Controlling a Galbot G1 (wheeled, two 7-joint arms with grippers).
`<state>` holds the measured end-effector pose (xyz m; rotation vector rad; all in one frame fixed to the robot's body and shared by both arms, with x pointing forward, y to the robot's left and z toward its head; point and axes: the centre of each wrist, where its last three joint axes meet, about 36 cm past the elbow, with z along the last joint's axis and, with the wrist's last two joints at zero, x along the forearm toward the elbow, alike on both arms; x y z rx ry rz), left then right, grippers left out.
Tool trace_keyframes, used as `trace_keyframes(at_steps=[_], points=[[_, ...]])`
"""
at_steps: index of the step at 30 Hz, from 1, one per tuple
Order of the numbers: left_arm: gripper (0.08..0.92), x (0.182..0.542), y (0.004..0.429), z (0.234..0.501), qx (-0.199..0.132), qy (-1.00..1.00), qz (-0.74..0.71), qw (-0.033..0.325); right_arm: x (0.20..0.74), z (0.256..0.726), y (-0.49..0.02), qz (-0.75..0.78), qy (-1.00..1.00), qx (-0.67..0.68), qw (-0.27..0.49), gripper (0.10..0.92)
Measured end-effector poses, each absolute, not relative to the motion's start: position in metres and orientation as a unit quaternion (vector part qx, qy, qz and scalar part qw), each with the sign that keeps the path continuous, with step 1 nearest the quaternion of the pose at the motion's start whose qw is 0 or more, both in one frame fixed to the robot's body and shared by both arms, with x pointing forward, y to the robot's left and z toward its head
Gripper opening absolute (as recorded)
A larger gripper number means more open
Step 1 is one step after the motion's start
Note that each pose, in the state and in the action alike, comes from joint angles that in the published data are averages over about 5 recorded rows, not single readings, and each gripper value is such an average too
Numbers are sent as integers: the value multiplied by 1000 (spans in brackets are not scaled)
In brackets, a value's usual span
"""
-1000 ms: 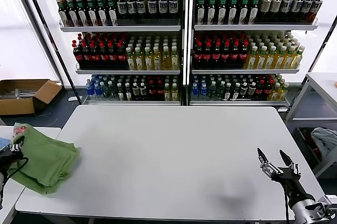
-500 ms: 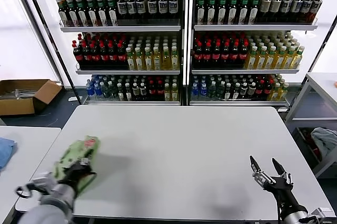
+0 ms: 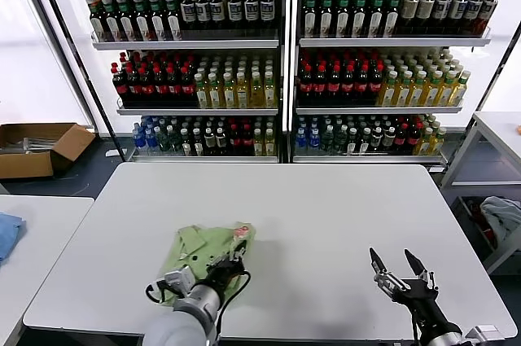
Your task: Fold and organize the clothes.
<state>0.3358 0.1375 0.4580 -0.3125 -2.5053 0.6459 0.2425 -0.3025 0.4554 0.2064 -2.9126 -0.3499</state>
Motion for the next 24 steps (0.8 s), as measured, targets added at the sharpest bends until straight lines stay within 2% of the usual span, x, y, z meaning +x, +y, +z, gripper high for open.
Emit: trace_keyframes(at_steps=[7, 13, 20, 24], points=[[356, 329, 130, 474, -150, -917, 263, 259, 253, 452, -292, -99, -983, 93, 122, 823], [529, 317, 143, 496, -168, -910, 293, 240, 267, 447, -275, -94, -977, 121, 150, 823], [728, 308, 180, 516, -156, -920, 295, 206, 285, 432, -242, -99, -962, 166, 193, 823], [806, 301, 196, 525, -146, -927, 288, 189, 294, 421, -219, -99, -952, 189, 221, 823]])
